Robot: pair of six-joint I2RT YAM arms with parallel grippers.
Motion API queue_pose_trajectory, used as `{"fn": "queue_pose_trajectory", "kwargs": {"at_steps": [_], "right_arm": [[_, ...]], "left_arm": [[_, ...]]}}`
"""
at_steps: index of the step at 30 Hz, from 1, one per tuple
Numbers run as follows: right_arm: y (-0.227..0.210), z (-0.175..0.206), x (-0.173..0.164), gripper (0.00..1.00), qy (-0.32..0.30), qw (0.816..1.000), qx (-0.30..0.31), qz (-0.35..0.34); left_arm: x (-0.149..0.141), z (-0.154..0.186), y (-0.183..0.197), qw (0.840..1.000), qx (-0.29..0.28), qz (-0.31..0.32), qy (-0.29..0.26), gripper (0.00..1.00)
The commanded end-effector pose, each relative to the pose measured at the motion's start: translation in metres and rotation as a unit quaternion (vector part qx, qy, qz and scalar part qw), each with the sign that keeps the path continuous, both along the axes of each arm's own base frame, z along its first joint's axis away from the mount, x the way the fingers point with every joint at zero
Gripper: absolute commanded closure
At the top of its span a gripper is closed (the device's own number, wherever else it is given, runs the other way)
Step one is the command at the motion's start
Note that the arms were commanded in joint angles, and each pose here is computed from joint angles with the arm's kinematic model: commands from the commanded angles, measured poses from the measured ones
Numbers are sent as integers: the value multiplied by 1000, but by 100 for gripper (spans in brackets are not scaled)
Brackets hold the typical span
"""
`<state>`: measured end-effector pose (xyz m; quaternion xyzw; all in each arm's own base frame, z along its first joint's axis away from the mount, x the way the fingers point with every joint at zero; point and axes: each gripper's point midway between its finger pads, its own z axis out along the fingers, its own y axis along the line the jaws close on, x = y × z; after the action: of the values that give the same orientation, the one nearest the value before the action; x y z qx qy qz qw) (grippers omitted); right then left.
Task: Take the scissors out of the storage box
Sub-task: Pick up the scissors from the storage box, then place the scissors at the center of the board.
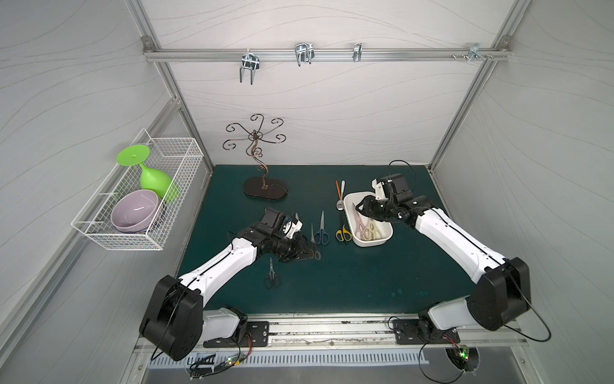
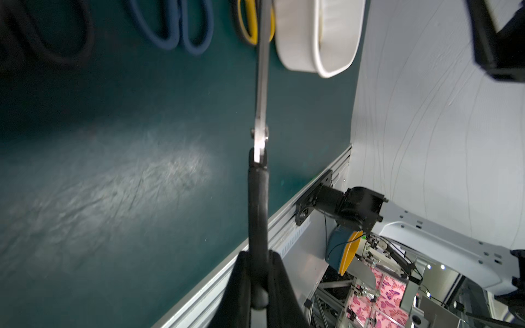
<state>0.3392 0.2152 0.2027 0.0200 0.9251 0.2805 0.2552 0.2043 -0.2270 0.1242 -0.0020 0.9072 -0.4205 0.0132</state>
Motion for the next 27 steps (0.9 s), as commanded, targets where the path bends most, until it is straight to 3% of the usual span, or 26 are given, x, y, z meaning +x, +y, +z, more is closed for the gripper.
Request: {"fn": "queue_pose_trajectory", "kwargs": {"at_steps": [1, 7, 20, 27], "right_arm": [[1, -4, 0, 57, 0, 1000, 0, 7], [-1, -13, -2, 57, 4, 1000, -7, 5], [-5, -16, -3, 57, -4, 1000, -14, 9], [-11, -12, -3, 58, -17, 1000, -18, 4]], "left_arm": [[-26, -14, 7, 999, 0, -24, 34, 89], [-39, -40, 12, 997, -2, -1, 74, 89], [-39, -79, 31, 990, 76, 31, 113, 87], [-41, -85, 43, 985, 113, 41, 123, 71]]}}
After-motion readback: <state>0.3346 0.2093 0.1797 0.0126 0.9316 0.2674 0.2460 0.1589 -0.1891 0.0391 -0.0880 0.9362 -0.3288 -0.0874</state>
